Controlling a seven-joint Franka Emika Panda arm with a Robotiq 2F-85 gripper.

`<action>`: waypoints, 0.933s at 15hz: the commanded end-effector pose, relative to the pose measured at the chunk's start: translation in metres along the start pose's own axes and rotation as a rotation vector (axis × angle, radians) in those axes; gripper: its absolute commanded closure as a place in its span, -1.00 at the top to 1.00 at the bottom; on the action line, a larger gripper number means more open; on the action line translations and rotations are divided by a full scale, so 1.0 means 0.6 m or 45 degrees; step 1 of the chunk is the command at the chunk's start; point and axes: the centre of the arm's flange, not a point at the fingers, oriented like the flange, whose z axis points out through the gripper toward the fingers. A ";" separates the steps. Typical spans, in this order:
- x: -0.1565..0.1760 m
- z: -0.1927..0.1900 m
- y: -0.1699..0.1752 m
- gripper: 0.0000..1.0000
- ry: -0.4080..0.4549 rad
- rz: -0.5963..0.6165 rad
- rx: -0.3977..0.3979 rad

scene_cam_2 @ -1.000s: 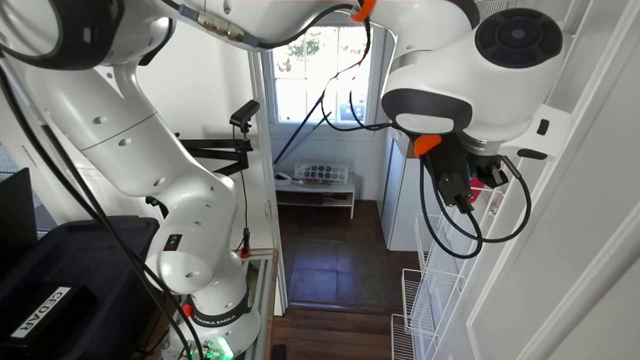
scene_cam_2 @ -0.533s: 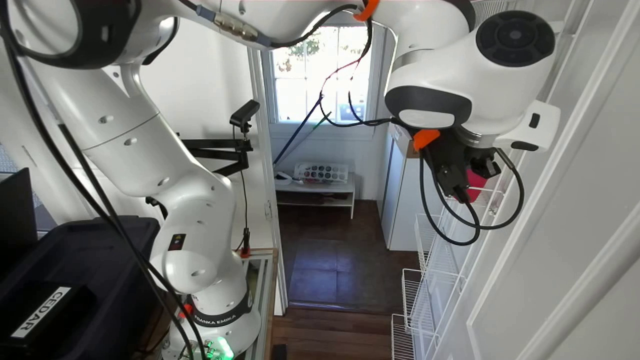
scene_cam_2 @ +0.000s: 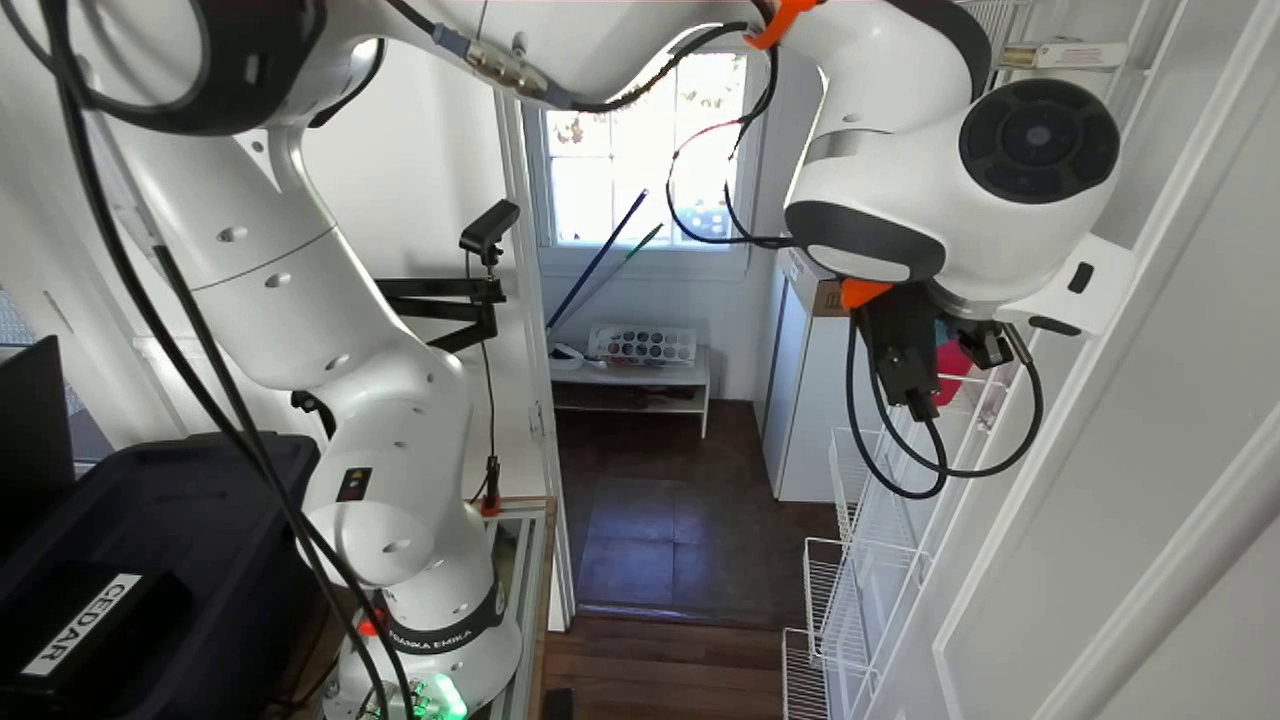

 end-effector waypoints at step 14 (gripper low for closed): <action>-0.003 0.073 0.034 -0.98 0.106 0.035 -0.038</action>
